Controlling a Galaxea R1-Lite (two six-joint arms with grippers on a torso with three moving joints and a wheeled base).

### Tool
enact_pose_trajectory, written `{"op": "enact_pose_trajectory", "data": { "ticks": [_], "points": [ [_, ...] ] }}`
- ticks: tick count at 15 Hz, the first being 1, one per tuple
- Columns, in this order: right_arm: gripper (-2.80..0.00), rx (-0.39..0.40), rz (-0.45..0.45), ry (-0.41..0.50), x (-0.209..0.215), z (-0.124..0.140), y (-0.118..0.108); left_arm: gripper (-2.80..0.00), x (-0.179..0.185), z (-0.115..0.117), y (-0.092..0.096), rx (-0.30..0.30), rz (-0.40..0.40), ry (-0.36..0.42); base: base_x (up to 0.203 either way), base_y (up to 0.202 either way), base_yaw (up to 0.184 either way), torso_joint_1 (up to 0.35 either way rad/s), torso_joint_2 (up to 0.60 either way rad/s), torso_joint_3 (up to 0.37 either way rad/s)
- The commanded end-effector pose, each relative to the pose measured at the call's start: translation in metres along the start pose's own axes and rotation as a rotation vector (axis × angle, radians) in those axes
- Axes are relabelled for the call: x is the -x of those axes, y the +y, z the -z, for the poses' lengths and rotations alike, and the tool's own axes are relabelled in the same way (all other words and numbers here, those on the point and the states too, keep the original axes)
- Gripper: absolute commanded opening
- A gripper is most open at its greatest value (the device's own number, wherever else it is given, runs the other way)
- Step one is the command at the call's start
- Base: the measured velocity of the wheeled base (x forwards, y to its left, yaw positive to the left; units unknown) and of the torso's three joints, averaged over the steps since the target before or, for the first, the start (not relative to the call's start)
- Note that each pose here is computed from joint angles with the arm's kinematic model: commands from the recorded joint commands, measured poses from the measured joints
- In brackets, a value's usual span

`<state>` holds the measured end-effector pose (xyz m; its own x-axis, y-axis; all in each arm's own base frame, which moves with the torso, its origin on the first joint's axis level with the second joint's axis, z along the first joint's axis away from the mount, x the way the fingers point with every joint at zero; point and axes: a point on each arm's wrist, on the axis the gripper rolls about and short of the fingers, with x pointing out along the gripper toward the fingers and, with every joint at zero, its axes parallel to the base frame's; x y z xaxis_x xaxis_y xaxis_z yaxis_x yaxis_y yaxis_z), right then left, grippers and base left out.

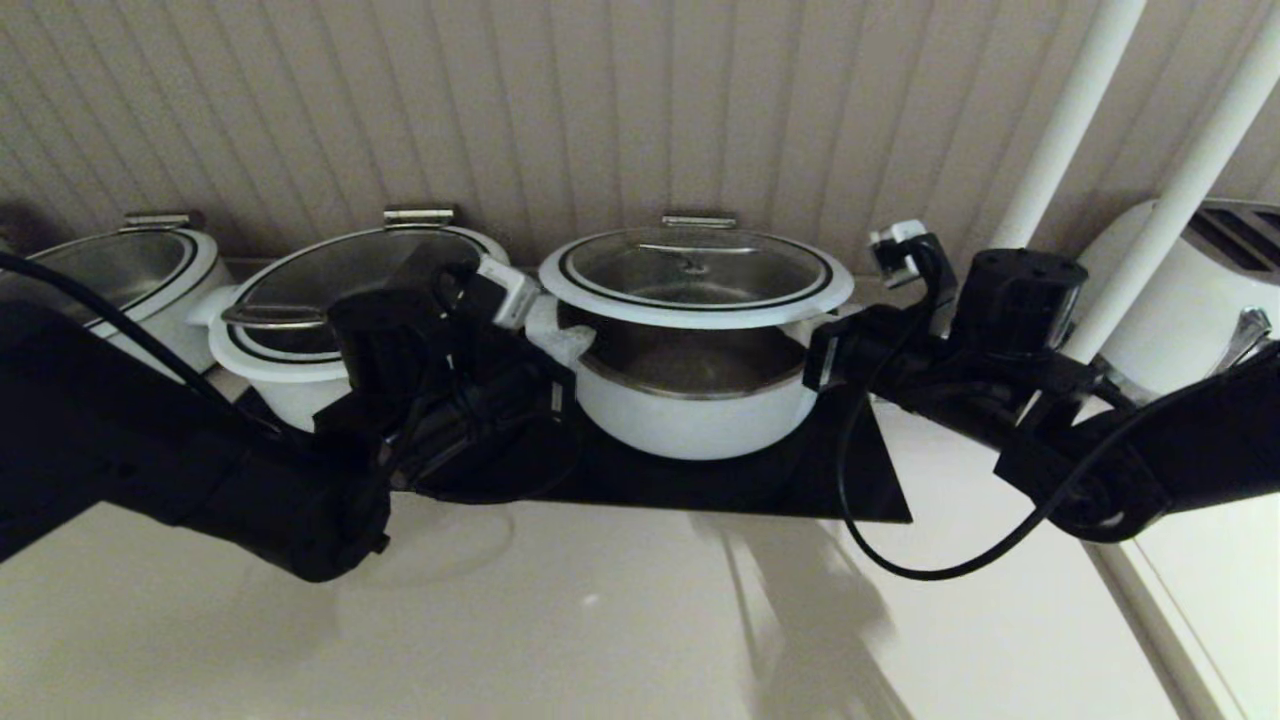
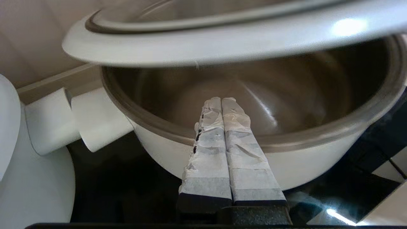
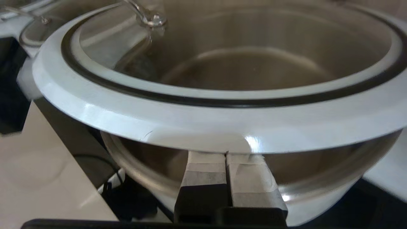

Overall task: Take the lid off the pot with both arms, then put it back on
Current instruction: Open the pot lid completely

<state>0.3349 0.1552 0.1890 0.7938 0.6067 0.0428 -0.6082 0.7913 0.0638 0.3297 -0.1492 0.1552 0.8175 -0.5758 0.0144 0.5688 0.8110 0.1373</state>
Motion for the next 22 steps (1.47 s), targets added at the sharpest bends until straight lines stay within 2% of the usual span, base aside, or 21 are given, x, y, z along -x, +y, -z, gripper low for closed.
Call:
{"op": "enact_pose_trajectory", "data": {
  "ticks": [1, 3, 13, 16, 22],
  "points": [
    [-2.80, 0.005, -0.004, -0.019, -0.001, -0.004, 0.000, -2.80, 0.004, -0.002, -0.001, -0.004, 0.000, -0.012, 0.000, 0.000, 0.000, 0.000, 0.00, 0.000],
    [-2.80, 0.007, -0.005, -0.027, -0.001, -0.007, 0.000, -2.80, 0.009, -0.002, -0.002, -0.005, -0.001, -0.031, 0.000, 0.000, 0.000, 0.000, 0.00, 0.000],
    [-2.80, 0.018, -0.006, -0.066, -0.005, -0.018, 0.000, -2.80, 0.036, -0.005, -0.009, -0.004, 0.011, -0.008, 0.000, 0.000, 0.000, 0.000, 0.00, 0.000],
    [-2.80, 0.020, -0.006, -0.072, -0.005, -0.019, 0.000, -2.80, 0.038, -0.007, -0.017, -0.002, 0.030, -0.009, 0.000, 0.000, 0.000, 0.000, 0.00, 0.000],
    [-2.80, 0.027, 0.001, -0.106, -0.013, -0.026, -0.001, -2.80, 0.041, -0.004, -0.018, -0.001, 0.032, 0.005, 0.000, 0.000, 0.000, 0.000, 0.00, 0.000]
  ]
}}
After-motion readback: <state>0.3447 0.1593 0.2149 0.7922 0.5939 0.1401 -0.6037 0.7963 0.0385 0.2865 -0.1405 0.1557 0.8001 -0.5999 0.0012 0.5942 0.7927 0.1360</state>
